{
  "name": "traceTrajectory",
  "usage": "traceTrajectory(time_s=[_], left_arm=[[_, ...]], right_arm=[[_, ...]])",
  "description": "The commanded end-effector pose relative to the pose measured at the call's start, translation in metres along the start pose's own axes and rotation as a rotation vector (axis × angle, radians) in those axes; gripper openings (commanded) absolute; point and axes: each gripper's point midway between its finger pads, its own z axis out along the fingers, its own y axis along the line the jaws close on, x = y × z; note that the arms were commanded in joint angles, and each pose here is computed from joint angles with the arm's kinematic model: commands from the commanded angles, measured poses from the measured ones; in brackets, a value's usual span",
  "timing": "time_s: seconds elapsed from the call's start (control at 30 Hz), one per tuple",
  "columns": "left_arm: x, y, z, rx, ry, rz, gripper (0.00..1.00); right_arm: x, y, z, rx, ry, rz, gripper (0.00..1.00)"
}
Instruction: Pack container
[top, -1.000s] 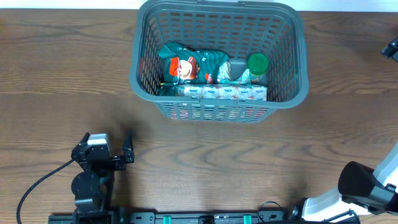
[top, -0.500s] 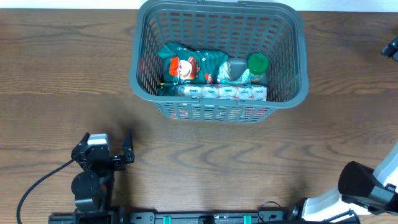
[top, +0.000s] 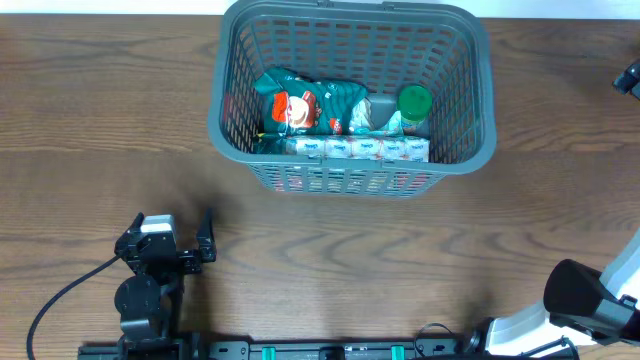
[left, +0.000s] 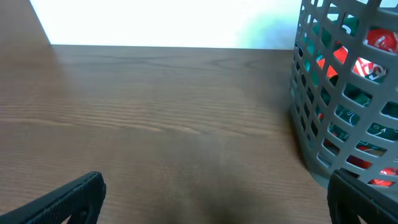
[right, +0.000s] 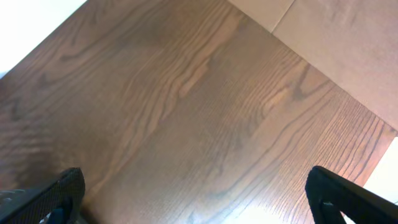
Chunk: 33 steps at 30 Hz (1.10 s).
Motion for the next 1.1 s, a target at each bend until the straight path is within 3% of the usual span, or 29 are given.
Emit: traceTrajectory(time_s=[0.0,0.3,0.6,0.77,1.07], left_arm=[[0.011,0.0,0.003,0.002,0.022,0.005,0.99],[0.011,0.0,0.003,0.002,0.022,0.005,0.99],[0.011,0.0,0.003,0.002,0.022,0.005,0.99],[0.011,0.0,0.003,0.002,0.022,0.005,0.99],[0.011,0.0,0.003,0.002,0.022,0.005,0.98]], right_arm=[[0.0,0.003,-0.002,-0.002,-0.007,0.001,0.99],[0.015,0.065,-0.025,-0.151,-0.039,-0.115,0.99],[0.026,0.15,-0.118,-0.457,-0.289,-0.357,0.99],[0.031,0.149,-0.174,-0.586,-0.399,-0.365,0.99],[0.057,0.128,-0.191,-0.682,-0.496,-0.53,0.99]])
